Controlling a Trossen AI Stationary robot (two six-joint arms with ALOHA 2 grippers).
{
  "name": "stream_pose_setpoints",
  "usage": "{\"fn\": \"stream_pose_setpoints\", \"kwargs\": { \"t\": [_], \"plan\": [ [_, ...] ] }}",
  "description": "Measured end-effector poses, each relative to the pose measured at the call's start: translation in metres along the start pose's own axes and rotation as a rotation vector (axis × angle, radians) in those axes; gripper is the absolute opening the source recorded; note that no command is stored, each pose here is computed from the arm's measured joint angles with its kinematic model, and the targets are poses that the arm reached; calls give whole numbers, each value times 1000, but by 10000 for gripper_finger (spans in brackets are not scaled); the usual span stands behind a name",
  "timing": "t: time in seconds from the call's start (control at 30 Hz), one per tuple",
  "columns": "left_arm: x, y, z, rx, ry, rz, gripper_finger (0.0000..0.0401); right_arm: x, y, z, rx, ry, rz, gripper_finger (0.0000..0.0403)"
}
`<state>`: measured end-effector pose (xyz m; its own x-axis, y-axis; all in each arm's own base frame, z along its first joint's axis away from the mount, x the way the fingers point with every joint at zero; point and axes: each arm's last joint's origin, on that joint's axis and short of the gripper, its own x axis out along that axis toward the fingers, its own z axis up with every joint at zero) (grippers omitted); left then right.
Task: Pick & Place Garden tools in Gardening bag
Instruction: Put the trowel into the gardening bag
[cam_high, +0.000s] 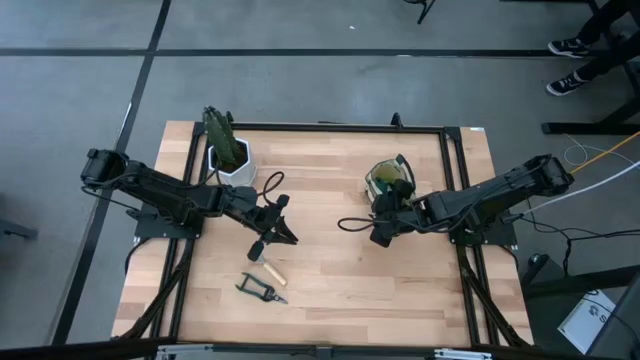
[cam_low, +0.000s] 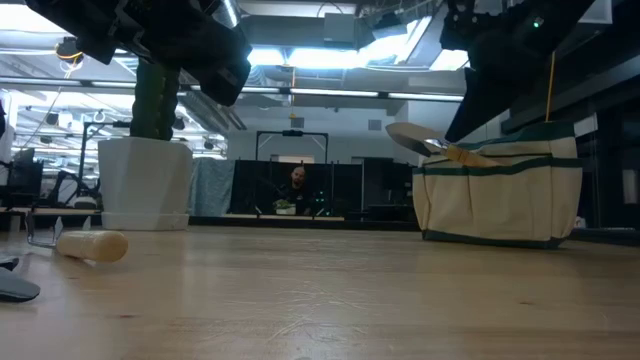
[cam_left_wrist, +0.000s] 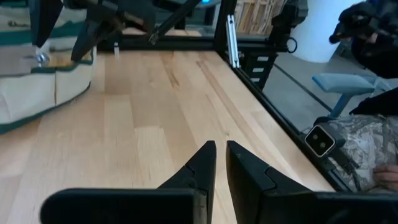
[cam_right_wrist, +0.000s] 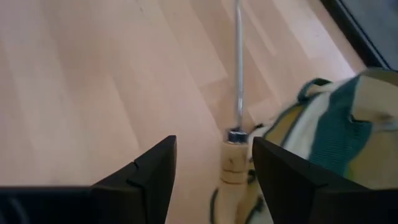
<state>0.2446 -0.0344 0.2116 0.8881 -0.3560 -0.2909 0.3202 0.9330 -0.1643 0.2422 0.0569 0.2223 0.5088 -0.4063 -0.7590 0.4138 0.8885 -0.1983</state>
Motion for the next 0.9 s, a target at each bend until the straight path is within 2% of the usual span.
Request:
{"fn": "stream_pose_setpoints", "kwargs": {
  "t": [0.5,0.63,0.83,0.9],
  "plan": [
    [0,0,0,-1,2,0,31,20,6,-4,-69,49,-64,206],
    [0,0,0,0,0,0,31,26,8,-6,-87,73,-76,169],
    [0,0,0,1,-2,0,31,29,10,-7,-92,79,-80,68],
    [0,0,0,1,-2,0,31,29,10,-7,-91,77,-79,66]
  ]
}}
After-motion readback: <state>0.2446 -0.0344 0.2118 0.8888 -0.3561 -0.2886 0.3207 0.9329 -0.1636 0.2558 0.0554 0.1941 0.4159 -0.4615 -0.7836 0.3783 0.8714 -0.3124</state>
